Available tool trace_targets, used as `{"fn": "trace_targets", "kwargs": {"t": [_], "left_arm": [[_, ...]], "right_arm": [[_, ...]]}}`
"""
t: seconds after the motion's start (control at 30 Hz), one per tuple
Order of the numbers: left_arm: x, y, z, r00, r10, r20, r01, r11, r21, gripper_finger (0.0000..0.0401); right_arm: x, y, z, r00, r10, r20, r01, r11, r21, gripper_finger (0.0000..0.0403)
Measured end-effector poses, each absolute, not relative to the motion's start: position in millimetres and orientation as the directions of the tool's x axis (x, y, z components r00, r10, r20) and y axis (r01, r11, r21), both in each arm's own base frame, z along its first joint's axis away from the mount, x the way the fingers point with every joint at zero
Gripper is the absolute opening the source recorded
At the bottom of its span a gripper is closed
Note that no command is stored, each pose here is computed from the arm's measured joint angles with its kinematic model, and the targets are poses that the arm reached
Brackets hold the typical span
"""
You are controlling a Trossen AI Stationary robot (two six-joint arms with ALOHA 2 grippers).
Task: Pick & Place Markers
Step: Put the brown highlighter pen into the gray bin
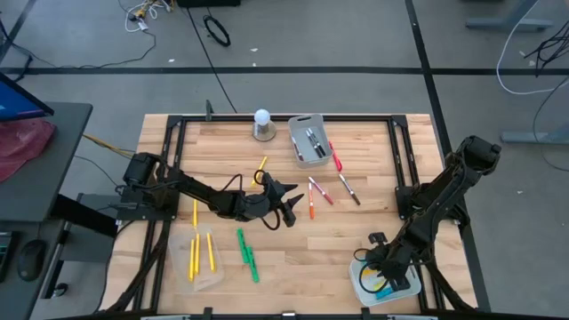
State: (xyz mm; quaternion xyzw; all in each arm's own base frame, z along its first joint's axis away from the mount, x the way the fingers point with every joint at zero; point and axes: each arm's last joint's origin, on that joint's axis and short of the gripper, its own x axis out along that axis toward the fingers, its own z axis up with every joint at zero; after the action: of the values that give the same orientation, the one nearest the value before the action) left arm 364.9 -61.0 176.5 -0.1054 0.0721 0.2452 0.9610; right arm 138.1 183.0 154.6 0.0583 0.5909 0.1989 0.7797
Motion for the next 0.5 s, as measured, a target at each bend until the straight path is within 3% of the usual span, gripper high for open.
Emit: {"fn": "trace_targets", "kwargs": {"t": [0.2, 0.33, 0.5], "left_arm": [[365.1, -60.3, 176.6, 0.869, 0.458, -0.189, -0.488, 0.856, -0.168, 0.0179], [365.2, -59.3, 176.7, 0.867, 0.461, -0.188, -0.492, 0.852, -0.182, 0.0179], [365.3, -58.7, 176.8, 0.867, 0.462, -0.188, -0.494, 0.848, -0.193, 0.0179]], "right_arm": [[154.2, 187.2, 185.8, 0.232, 0.426, -0.875, -0.157, 0.904, 0.398, 0.0163], [167.6, 190.8, 216.0, 0.281, 0.485, -0.828, -0.221, 0.872, 0.436, 0.015], [181.0, 183.1, 226.6, 0.464, 0.347, -0.815, -0.321, 0.923, 0.211, 0.0129]]}}
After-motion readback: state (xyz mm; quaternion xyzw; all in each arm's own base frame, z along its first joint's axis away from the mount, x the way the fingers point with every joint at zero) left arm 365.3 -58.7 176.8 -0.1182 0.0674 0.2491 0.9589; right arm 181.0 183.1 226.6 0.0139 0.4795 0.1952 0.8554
